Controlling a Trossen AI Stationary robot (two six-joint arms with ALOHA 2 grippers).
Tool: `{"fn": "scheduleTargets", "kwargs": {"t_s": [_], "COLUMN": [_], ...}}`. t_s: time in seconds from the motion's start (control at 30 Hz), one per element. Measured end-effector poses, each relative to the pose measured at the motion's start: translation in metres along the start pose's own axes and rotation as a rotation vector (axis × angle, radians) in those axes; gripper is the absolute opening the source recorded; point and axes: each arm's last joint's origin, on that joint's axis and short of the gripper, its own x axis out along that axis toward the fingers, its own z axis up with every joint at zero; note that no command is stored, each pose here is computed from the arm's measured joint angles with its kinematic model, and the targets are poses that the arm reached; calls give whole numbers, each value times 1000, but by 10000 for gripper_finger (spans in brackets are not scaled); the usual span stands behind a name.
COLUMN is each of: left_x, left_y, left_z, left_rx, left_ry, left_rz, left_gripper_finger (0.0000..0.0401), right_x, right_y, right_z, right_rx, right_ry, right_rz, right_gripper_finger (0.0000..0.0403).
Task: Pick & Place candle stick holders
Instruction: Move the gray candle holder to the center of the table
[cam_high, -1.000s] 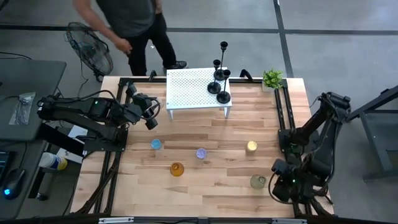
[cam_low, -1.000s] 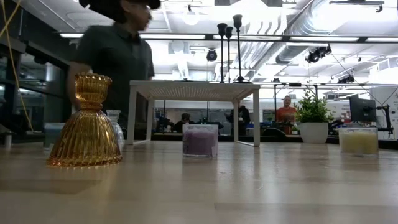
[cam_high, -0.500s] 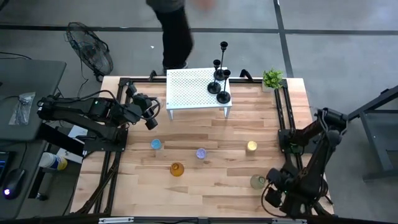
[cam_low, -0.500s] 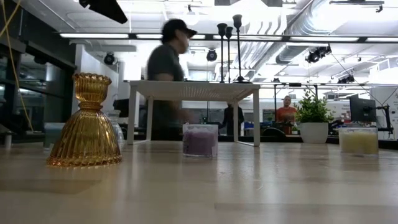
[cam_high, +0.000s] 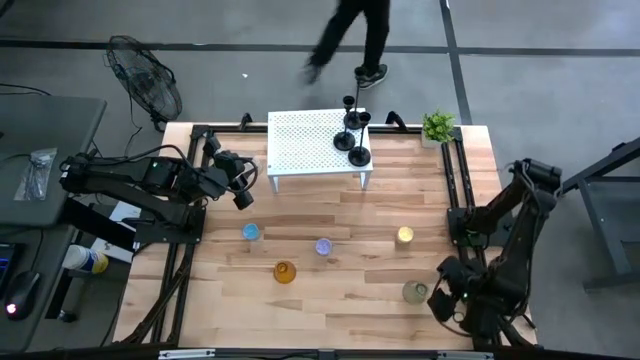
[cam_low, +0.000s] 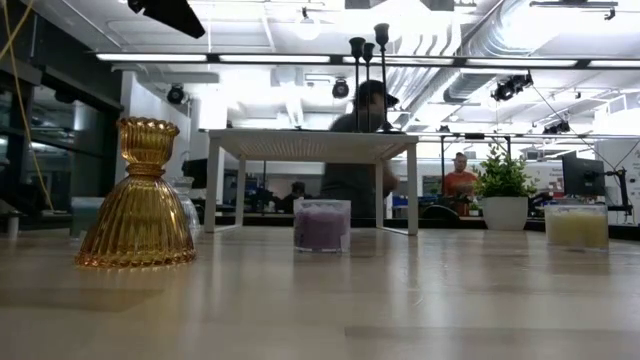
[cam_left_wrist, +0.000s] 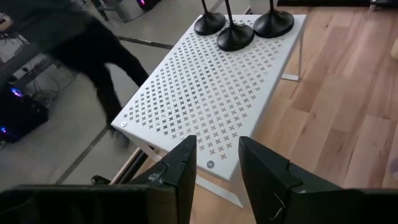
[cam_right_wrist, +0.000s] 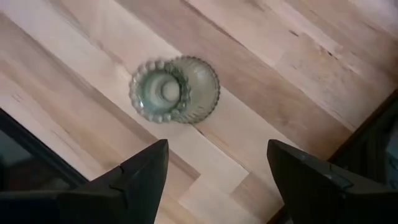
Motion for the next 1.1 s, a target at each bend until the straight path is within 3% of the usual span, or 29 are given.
{"fn": "scheduleTargets", "kwargs": {"t_s": [0.7, 1.1], "left_x": [0, 0], "left_y": [0, 0], "left_z": [0, 0], "left_rx": [6, 8], "left_ry": [0, 0], "left_rz": [0, 0], "left_gripper_finger": [117, 117], "right_x": [4, 11], "right_y": [17, 22], "right_z": [41, 13], "right_rx": [248, 172], "right_ry": [187, 69], "right_rz": [-46, 45], "right_gripper_finger": [265, 266]}}
